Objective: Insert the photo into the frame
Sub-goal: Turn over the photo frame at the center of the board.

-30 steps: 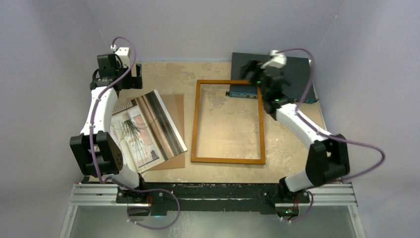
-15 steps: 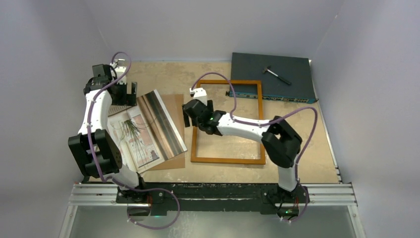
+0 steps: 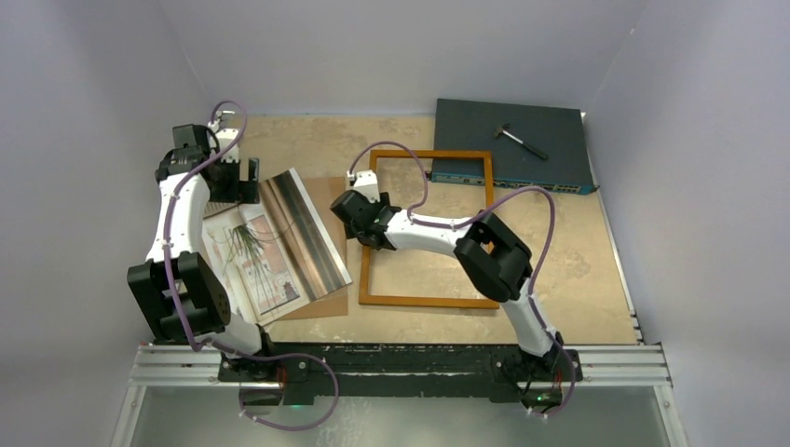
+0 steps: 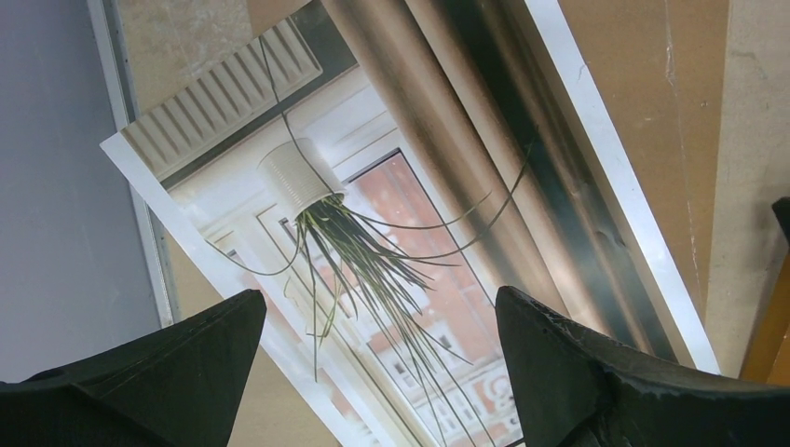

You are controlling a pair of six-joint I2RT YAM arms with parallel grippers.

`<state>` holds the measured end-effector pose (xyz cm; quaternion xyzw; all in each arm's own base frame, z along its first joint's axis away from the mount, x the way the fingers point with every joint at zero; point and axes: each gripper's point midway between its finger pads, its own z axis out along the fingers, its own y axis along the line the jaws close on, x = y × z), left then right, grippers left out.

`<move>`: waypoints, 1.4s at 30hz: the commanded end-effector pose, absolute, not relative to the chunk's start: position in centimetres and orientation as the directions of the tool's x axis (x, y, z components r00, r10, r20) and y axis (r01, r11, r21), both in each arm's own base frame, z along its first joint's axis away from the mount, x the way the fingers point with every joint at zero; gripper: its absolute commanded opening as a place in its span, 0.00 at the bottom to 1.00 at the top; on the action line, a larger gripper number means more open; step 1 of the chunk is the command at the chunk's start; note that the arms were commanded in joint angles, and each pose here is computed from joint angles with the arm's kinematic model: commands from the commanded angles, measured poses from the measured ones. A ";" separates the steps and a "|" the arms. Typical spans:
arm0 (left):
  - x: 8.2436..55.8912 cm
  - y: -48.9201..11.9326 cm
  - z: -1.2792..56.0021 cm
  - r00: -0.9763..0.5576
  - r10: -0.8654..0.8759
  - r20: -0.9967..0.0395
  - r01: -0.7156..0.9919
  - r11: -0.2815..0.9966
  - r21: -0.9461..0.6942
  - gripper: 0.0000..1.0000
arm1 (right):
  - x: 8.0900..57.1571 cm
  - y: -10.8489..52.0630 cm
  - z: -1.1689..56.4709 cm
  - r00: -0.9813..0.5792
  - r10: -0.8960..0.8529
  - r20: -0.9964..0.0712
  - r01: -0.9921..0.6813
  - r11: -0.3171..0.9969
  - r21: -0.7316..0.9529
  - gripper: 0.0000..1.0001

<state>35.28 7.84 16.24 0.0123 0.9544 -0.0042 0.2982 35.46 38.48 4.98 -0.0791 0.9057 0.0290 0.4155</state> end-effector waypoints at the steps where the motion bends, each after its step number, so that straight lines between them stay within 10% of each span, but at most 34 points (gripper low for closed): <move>1: 34.9 7.2 17.7 -0.796 0.029 -0.604 0.044 0.999 -0.011 0.92 | 36.4 39.8 5.9 -0.619 -0.084 -0.781 -0.140 0.990 0.004 0.71; 8: 34.9 6.9 18.1 -0.791 0.020 -0.612 0.047 0.999 -0.028 0.92 | 36.8 39.9 4.7 -0.628 -0.086 -0.773 -0.112 0.993 -0.019 0.53; 15: 34.9 6.4 18.5 -0.785 0.016 -0.620 0.058 0.997 -0.047 0.92 | 37.6 41.6 10.6 -0.588 -0.038 -0.808 -0.136 0.989 0.053 0.01; 26: 35.0 3.5 19.0 -0.781 -0.045 -0.623 0.110 0.972 -0.208 0.88 | 36.0 42.6 30.3 -0.499 0.183 -0.847 -0.299 0.881 0.367 0.00; 42: 36.2 -8.2 22.3 -0.647 -0.143 -0.749 0.388 0.785 -0.484 1.00 | 28.6 41.0 48.8 -0.636 0.439 -0.634 -0.641 0.157 0.752 0.00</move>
